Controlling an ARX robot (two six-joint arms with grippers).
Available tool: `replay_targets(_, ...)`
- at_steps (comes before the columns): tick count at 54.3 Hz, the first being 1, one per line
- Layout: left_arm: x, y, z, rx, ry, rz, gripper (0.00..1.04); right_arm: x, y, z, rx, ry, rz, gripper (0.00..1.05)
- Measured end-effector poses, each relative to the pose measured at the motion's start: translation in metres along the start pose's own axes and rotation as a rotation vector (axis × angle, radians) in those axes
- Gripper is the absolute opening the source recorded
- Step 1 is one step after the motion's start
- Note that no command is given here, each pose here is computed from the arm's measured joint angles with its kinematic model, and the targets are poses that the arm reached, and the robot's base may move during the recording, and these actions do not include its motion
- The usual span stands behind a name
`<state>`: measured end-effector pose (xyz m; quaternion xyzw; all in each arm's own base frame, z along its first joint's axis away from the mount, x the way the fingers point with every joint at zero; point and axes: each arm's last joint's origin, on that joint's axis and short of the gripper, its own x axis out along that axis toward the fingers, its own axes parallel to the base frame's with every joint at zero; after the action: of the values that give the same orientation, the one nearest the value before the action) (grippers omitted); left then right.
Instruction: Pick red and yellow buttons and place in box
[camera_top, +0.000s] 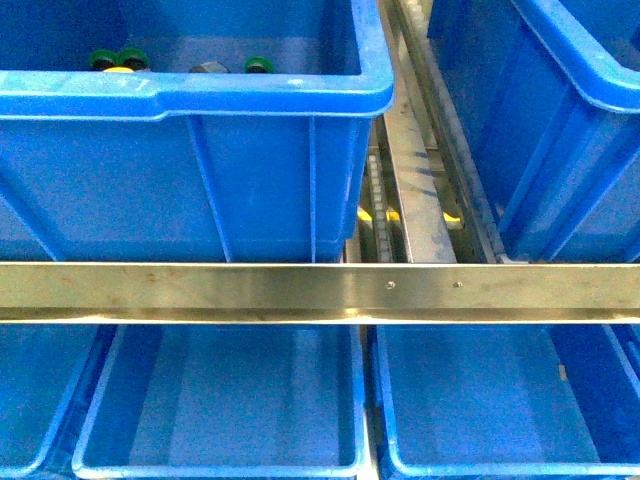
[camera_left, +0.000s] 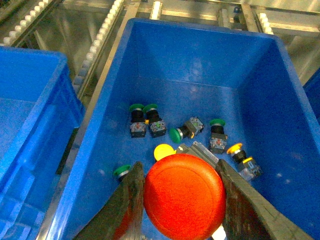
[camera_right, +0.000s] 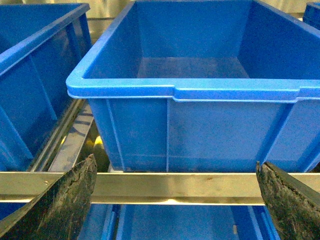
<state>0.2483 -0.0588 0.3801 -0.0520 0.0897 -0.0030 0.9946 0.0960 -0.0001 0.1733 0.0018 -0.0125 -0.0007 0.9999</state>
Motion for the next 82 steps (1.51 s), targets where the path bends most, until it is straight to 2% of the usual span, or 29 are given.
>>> replay_targets(7,-0.030,0.013,-0.022,0.001,0.009,-0.017,0.33,0.000,0.000,0.000,0.000,0.000,0.000,0.97)
replay_targets(18,-0.066,0.040,-0.078,-0.016,0.066,0.005,0.33,0.000,0.000,0.000,0.000,0.000,0.000,0.97)
replay_targets(30,-0.083,0.061,-0.127,-0.029,0.126,0.034,0.33,0.000,0.000,0.000,0.000,0.000,0.000,0.97)
replay_targets(34,-0.088,0.067,-0.135,-0.038,0.140,0.052,0.33,0.000,0.000,0.000,0.000,0.000,0.000,0.97)
replay_targets(51,-0.095,0.072,-0.145,-0.039,0.138,0.068,0.33,0.000,0.000,0.000,0.000,-0.001,-0.001,0.97)
replay_targets(57,-0.094,0.069,-0.144,-0.044,0.063,0.016,0.33,0.000,0.000,0.000,0.000,0.000,0.000,0.97)
replay_targets(64,-0.075,0.077,-0.139,-0.175,-0.019,-0.091,0.33,0.000,0.000,0.000,0.000,0.000,0.000,0.97)
replay_targets(74,-0.015,0.097,-0.123,-0.442,-0.115,-0.179,0.33,0.000,0.000,0.000,0.000,0.000,-0.001,0.97)
replay_targets(82,0.040,0.082,-0.102,-0.631,-0.114,-0.317,0.33,0.000,0.000,0.000,0.000,0.000,0.002,0.97)
